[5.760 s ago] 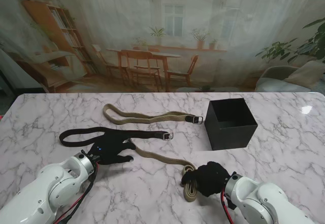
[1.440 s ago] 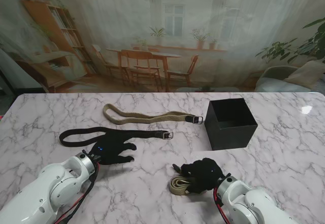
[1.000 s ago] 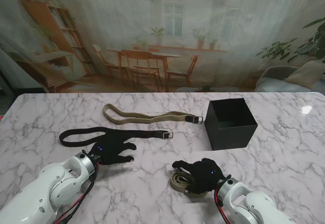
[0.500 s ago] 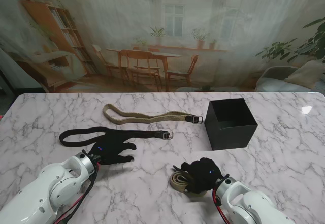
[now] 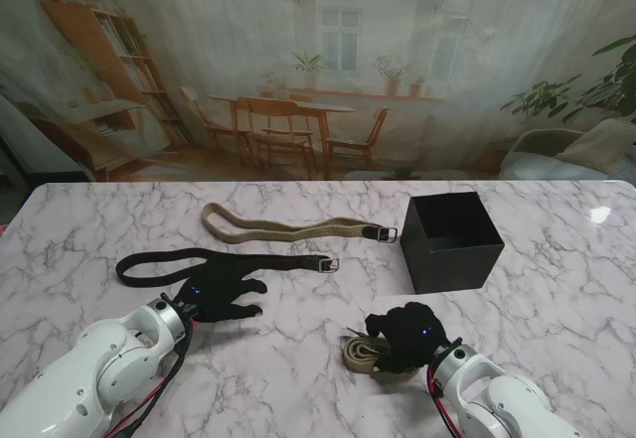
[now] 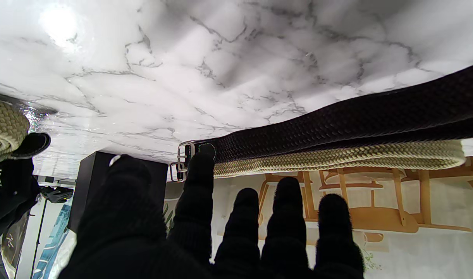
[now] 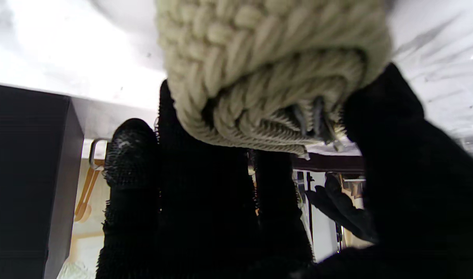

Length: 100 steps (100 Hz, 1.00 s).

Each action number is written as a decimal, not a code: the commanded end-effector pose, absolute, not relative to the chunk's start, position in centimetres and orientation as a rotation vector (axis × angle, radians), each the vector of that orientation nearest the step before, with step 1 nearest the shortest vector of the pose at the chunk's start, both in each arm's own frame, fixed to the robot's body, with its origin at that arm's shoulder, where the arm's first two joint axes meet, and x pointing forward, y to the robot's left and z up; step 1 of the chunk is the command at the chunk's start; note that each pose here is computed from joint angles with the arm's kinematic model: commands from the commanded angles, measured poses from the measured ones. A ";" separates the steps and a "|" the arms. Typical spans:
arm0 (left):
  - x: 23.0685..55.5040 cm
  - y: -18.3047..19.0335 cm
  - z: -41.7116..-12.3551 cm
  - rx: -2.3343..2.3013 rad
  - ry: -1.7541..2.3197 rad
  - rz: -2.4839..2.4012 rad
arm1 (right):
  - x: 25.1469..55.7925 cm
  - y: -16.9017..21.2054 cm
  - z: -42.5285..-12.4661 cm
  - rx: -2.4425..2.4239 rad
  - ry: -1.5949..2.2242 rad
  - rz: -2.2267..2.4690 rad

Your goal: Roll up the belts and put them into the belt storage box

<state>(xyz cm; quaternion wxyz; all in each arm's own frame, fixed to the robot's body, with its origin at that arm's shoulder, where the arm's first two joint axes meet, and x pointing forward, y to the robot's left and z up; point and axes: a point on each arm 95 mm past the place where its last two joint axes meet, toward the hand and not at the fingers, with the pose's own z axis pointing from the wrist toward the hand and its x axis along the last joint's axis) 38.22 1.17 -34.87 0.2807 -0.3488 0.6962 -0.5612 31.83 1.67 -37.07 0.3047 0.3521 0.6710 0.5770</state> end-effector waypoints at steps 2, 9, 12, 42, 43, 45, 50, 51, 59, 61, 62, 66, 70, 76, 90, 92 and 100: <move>38.2 1.1 -35.1 -0.943 1.880 -1.494 | 32.1 1.6 -35.6 0.892 1.744 1.562; 38.2 1.2 -35.1 -0.944 1.876 -1.495 | 32.4 1.3 -34.8 0.864 1.722 1.569; 38.2 1.2 -35.0 -0.944 1.875 -1.496 | 32.5 1.2 -34.5 0.862 1.714 1.572; 38.2 1.2 -35.0 -0.947 1.876 -1.494 | 32.8 1.1 -36.6 0.961 1.739 1.514; 38.2 1.2 -35.0 -0.947 1.876 -1.494 | 32.8 1.1 -36.7 0.966 1.741 1.511; 38.2 1.2 -35.1 -0.947 1.877 -1.493 | 32.8 1.1 -37.0 0.977 1.744 1.506; 38.2 1.2 -35.1 -0.948 1.880 -1.492 | 32.8 1.2 -37.6 1.002 1.755 1.487; 38.2 1.2 -35.1 -0.948 1.880 -1.492 | 32.7 1.2 -37.7 1.006 1.757 1.485; 38.2 1.2 -35.1 -0.948 1.883 -1.490 | 32.7 1.2 -38.4 1.026 1.760 1.471; 38.2 1.1 -35.1 -0.948 1.884 -1.490 | 32.7 1.2 -38.5 1.031 1.759 1.470; 38.2 1.1 -35.1 -0.948 1.884 -1.490 | 32.7 1.2 -38.6 1.032 1.758 1.470; 38.2 1.1 -35.1 -0.948 1.885 -1.490 | 32.6 1.2 -38.7 1.035 1.757 1.468; 38.2 1.1 -35.1 -0.947 1.885 -1.489 | 32.6 1.1 -38.7 1.038 1.756 1.466; 38.2 1.1 -35.1 -0.946 1.886 -1.489 | 32.5 1.0 -38.7 1.037 1.755 1.468; 38.2 1.1 -35.1 -0.944 1.884 -1.488 | 32.1 0.7 -38.4 1.025 1.754 1.477; 38.2 1.1 -35.1 -0.943 1.883 -1.487 | 32.0 0.6 -38.4 1.026 1.754 1.480; 38.2 1.1 -35.1 -0.942 1.882 -1.487 | 31.7 0.4 -38.1 1.030 1.761 1.483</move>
